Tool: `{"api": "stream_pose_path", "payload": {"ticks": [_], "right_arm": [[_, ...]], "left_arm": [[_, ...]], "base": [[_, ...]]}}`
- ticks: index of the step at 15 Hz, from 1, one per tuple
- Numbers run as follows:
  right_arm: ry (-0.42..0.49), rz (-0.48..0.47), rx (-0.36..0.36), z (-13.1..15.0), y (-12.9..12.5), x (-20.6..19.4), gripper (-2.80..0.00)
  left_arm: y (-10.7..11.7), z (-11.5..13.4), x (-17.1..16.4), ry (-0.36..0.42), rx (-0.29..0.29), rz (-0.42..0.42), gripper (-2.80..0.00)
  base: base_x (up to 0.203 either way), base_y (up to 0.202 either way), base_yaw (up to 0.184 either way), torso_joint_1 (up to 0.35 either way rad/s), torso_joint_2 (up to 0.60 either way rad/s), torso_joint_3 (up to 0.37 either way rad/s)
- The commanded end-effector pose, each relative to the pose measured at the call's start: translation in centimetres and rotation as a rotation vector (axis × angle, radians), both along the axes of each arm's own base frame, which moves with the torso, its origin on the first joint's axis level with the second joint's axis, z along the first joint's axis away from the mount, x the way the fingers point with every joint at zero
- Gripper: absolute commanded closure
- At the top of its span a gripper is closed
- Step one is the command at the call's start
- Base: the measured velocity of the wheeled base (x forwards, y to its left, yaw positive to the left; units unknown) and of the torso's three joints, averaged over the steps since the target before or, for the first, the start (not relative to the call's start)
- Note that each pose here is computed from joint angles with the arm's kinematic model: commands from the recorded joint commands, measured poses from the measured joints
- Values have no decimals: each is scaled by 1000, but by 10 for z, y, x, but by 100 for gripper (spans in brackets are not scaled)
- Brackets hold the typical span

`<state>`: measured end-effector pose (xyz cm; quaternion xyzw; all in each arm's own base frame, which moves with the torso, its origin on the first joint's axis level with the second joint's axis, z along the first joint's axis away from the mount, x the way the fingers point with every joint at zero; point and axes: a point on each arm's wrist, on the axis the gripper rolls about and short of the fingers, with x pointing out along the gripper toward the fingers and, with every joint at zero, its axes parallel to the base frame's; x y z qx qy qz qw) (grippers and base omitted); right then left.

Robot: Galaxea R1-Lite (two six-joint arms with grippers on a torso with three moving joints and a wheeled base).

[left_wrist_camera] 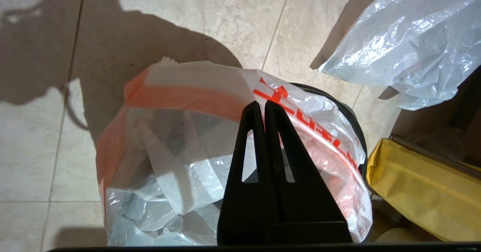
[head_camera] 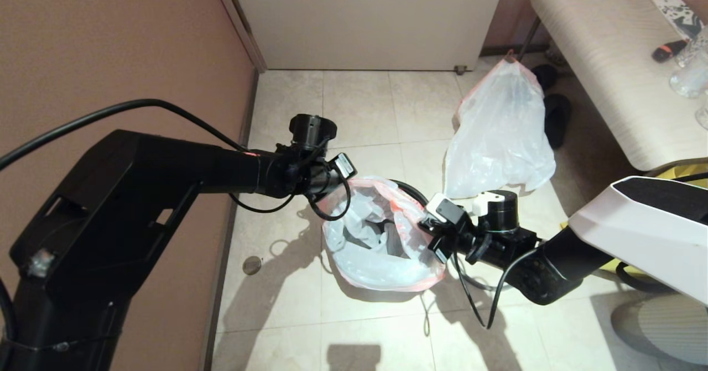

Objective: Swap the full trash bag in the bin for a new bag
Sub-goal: Put the new garbage bag on the trash can

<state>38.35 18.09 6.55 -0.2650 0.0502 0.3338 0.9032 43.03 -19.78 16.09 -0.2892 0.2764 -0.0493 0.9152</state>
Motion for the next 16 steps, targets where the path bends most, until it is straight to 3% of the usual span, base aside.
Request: {"api": "stream_pose_path", "payload": {"ticks": [1,4,7,10,16], "right_arm": [[-12,13,1,5,5,-4,0],[-11,25,-1,12,7,-12,0],[-24,21,3,21,5,-16,0],[-23,20,-80,2,10,-17,0],[-3,6,-109,-19,21,-11,0]], "left_arm": [[6,0,1,-1,12,45,0],[19,-7,7,6,16,107,0],[14,-34,18,14,3,108,0],[10,-69,29,13,-2,112,0],[9,-70,38,-39,-22,114,0]], "base": [[0,0,0,0,0,0],[0,0,0,0,0,0],[0,0,0,0,0,0],[0,0,0,0,0,0],[0,0,0,0,0,0]]}}
